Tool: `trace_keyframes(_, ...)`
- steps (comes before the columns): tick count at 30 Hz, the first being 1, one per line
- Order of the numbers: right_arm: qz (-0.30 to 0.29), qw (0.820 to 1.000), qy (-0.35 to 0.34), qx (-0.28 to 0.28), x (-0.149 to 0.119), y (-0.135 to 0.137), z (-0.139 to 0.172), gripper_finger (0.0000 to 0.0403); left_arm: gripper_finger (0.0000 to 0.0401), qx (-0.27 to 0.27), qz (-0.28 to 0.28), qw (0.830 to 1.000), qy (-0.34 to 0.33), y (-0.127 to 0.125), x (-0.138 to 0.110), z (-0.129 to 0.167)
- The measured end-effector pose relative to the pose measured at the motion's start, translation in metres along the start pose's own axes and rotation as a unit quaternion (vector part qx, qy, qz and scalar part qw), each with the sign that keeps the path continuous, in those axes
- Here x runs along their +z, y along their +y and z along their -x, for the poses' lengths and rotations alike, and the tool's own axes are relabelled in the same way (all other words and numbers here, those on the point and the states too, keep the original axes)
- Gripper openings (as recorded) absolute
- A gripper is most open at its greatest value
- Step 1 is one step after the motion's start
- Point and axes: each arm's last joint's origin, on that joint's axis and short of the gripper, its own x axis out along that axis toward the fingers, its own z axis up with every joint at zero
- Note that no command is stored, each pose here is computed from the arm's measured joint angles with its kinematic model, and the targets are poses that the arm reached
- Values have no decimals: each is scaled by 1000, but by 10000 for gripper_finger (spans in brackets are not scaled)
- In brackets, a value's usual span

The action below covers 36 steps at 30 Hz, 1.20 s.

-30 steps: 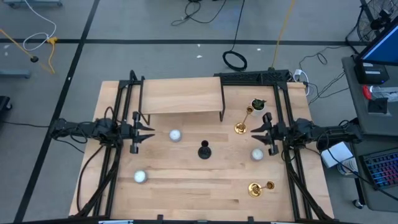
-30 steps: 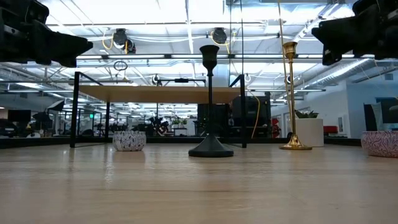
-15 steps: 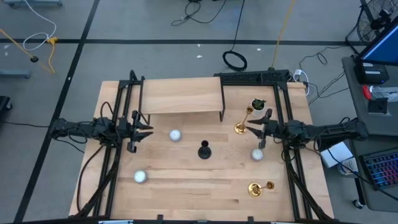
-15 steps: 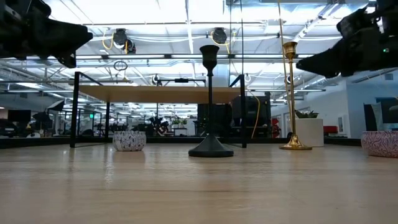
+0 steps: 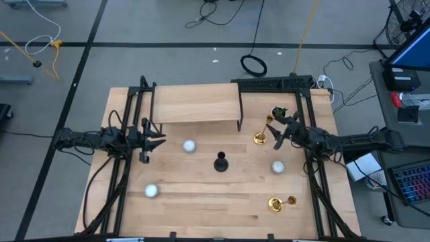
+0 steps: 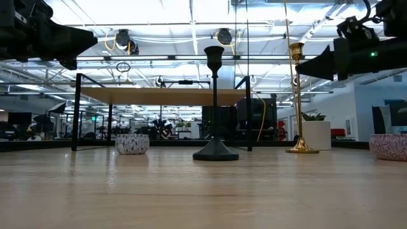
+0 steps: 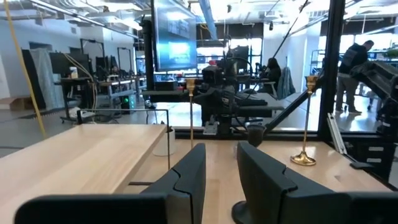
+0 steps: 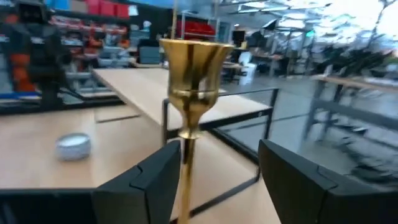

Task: Pick & Place candle stick holders
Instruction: Put the top gold candle holder on the shelf

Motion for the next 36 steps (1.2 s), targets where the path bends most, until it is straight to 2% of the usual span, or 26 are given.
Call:
trace_keyframes(3,-12,999,20,33,-5,2,-3,206,97,9,9,1000,0,0,0,0)
trace_keyframes(8,-14,999,43,19,-11,0,-8,167,97,21,13,1000,1,1,0,0)
trace_keyframes(12,-22,998,55,16,-14,0,-10,110,97,21,14,1000,1,1,0,0)
trace_keyframes(17,-29,998,47,17,-12,1,-10,18,97,21,14,1000,1,1,0,0)
trace_keyframes(22,-61,998,30,18,-8,1,-10,23,97,21,14,1000,0,1,0,0)
trace_keyframes(26,-82,996,28,15,-6,1,-11,12,97,21,16,1000,0,1,0,0)
trace_keyframes(29,-120,992,-25,5,17,1,-14,11,97,21,16,1000,0,1,0,0)
trace_keyframes(31,-115,992,-47,-5,30,0,-16,12,97,21,16,1000,0,1,0,0)
trace_keyframes(36,-47,995,-70,-49,64,0,-24,12,97,21,17,1000,-6,1,1,0)
